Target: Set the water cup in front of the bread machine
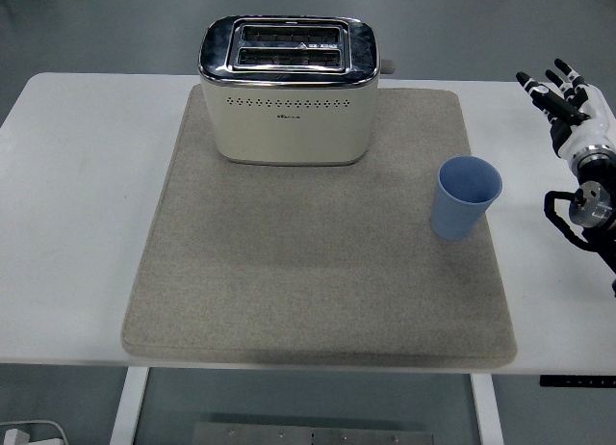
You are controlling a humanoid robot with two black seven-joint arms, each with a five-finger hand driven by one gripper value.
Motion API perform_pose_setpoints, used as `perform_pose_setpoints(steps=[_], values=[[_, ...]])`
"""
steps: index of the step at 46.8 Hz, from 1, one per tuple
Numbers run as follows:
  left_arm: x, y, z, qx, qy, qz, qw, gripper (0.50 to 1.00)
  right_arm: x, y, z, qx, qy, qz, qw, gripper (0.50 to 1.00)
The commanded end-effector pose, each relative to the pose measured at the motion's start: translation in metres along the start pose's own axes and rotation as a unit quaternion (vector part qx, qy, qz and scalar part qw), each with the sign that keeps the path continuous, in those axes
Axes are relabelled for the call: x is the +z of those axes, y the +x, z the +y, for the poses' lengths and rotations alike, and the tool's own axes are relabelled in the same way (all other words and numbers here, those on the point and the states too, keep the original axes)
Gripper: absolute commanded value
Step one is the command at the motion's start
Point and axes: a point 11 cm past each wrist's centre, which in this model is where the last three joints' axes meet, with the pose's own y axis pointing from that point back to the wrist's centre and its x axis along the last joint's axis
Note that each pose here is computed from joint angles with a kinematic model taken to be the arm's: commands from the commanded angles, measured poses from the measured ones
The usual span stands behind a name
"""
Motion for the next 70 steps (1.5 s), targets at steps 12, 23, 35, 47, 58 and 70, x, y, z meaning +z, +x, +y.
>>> perform_pose_setpoints(steps=[12,23,35,47,58,70], values=[[0.000,0.000,0.000,0.000,0.000,-0.001,1.000,1.000,-0.023,-0.003,0.008,-0.037,0.101,-0.002,0.994,0.921],[0.000,0.000,0.000,0.000,0.000,0.000,1.000,1.000,-0.022,0.000,0.013,-0.061,0.107,0.052,0.991,0.919],[0.000,0.000,0.000,0.000,0.000,0.000,1.000,1.000,-0.017,0.009,0.042,-0.133,0.092,0.141,0.977,0.919],[0.000,0.000,0.000,0.000,0.000,-0.001,1.000,1.000,-0.013,0.041,0.066,-0.176,0.079,0.227,0.955,0.921],[0.000,0.000,0.000,0.000,0.000,-0.001,1.000,1.000,-0.004,0.069,0.097,-0.214,0.054,0.266,0.938,0.921],[0.000,0.000,0.000,0.000,0.000,-0.001,1.000,1.000,-0.006,0.104,0.128,-0.249,0.025,0.258,0.933,0.921]])
